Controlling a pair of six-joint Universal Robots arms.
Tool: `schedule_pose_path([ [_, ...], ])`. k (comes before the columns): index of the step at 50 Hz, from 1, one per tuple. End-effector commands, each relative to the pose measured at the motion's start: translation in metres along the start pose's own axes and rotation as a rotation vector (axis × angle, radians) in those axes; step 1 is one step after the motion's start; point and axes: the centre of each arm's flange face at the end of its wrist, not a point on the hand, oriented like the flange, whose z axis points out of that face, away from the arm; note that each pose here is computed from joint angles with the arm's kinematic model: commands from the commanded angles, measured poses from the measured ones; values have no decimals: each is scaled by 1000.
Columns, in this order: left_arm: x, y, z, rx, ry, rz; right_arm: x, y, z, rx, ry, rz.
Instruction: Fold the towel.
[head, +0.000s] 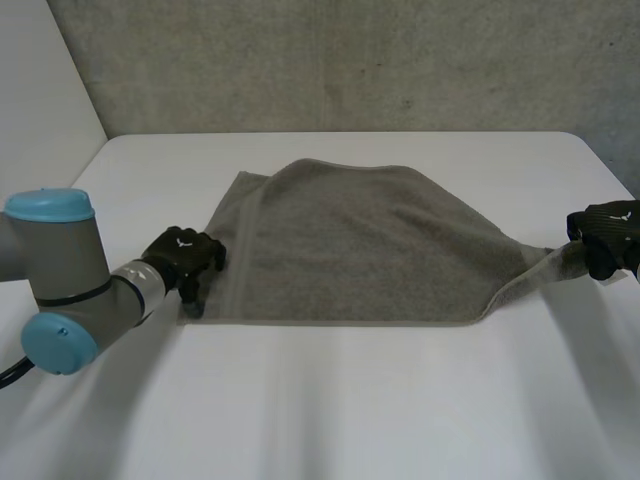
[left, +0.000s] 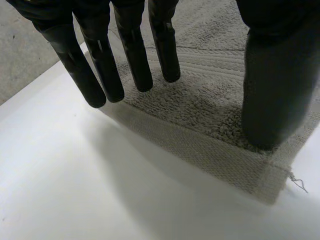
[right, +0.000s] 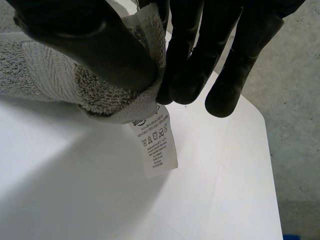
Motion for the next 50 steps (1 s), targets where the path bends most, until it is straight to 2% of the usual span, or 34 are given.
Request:
schedule_pose_path([
  [1,3,-1,3,5,7,5,0,0,0,0,0,0],
  [16,9,-3,-1,-3,20,6,0,0,0,-2,-2,1],
  [28,17,-21,-34,-11,46,3,0,0,0,-1,-1,0],
  [50,17,-2,-15,-42,50,1,-1,1,0,-2,-5,0],
])
